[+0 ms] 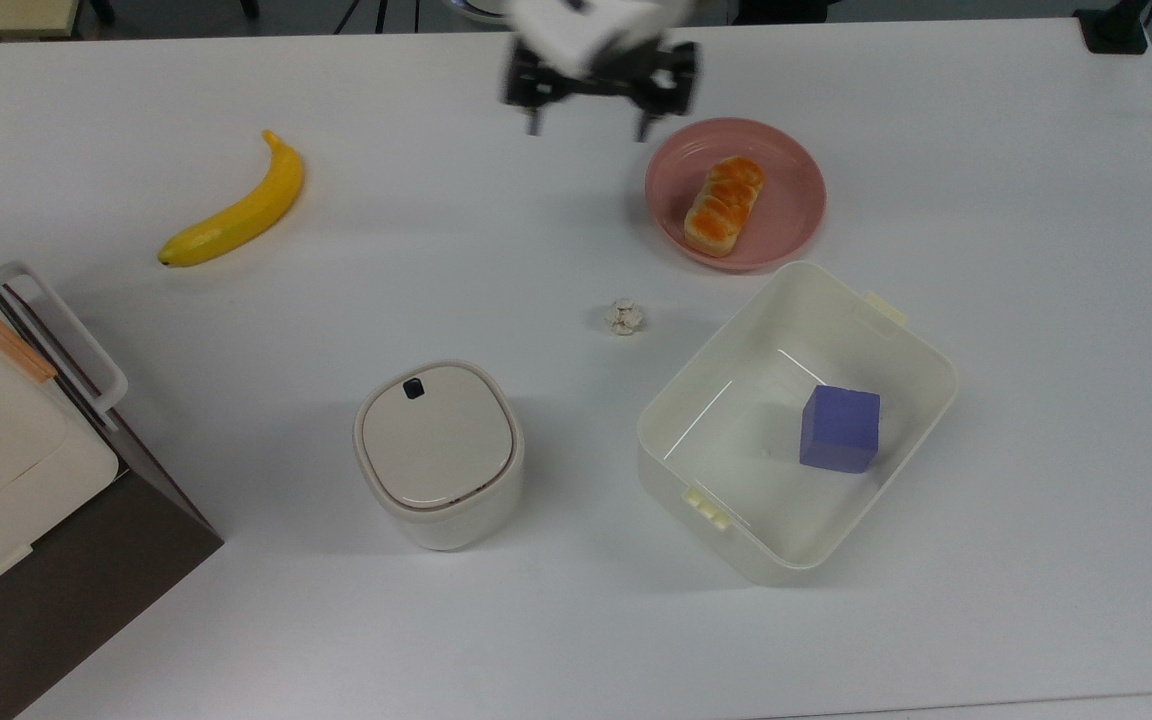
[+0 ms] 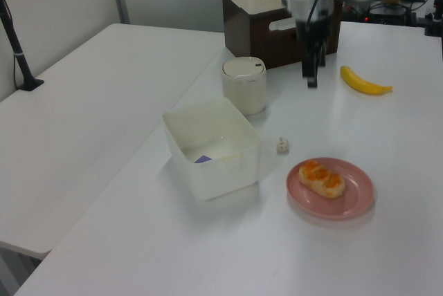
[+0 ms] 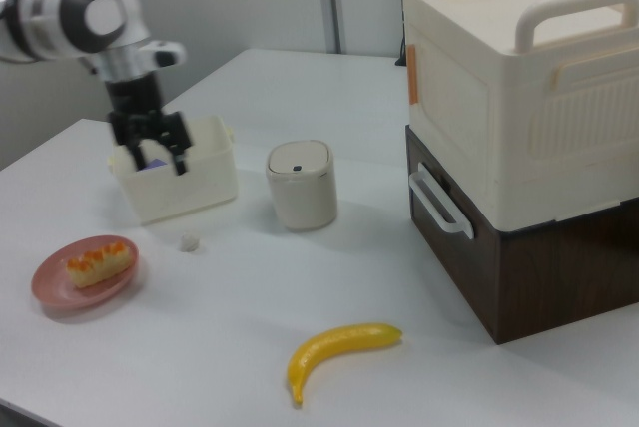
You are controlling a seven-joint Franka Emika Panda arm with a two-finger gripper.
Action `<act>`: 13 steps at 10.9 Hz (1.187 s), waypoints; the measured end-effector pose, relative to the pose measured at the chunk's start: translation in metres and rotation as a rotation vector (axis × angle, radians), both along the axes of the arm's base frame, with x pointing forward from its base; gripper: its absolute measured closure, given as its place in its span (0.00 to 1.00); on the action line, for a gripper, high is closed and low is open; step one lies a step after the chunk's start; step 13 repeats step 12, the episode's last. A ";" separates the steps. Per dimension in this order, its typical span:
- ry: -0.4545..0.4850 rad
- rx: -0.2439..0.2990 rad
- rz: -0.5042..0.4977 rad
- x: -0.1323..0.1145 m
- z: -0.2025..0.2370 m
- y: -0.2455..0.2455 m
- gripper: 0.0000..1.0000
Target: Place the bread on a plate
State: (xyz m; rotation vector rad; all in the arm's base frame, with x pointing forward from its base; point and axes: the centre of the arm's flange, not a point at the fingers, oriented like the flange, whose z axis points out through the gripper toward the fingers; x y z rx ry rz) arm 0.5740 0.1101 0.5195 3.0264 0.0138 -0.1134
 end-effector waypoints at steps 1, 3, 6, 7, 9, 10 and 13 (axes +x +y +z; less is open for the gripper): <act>-0.017 0.017 -0.027 0.002 0.014 -0.045 0.00; -0.066 0.021 -0.091 0.006 0.035 -0.105 0.00; -0.161 0.036 -0.168 0.004 0.082 -0.164 0.00; -0.152 0.041 -0.171 -0.005 0.095 -0.165 0.00; -0.153 0.044 -0.174 -0.011 0.105 -0.166 0.00; -0.168 0.043 -0.182 -0.011 0.112 -0.171 0.00; -0.181 0.043 -0.190 -0.011 0.118 -0.175 0.00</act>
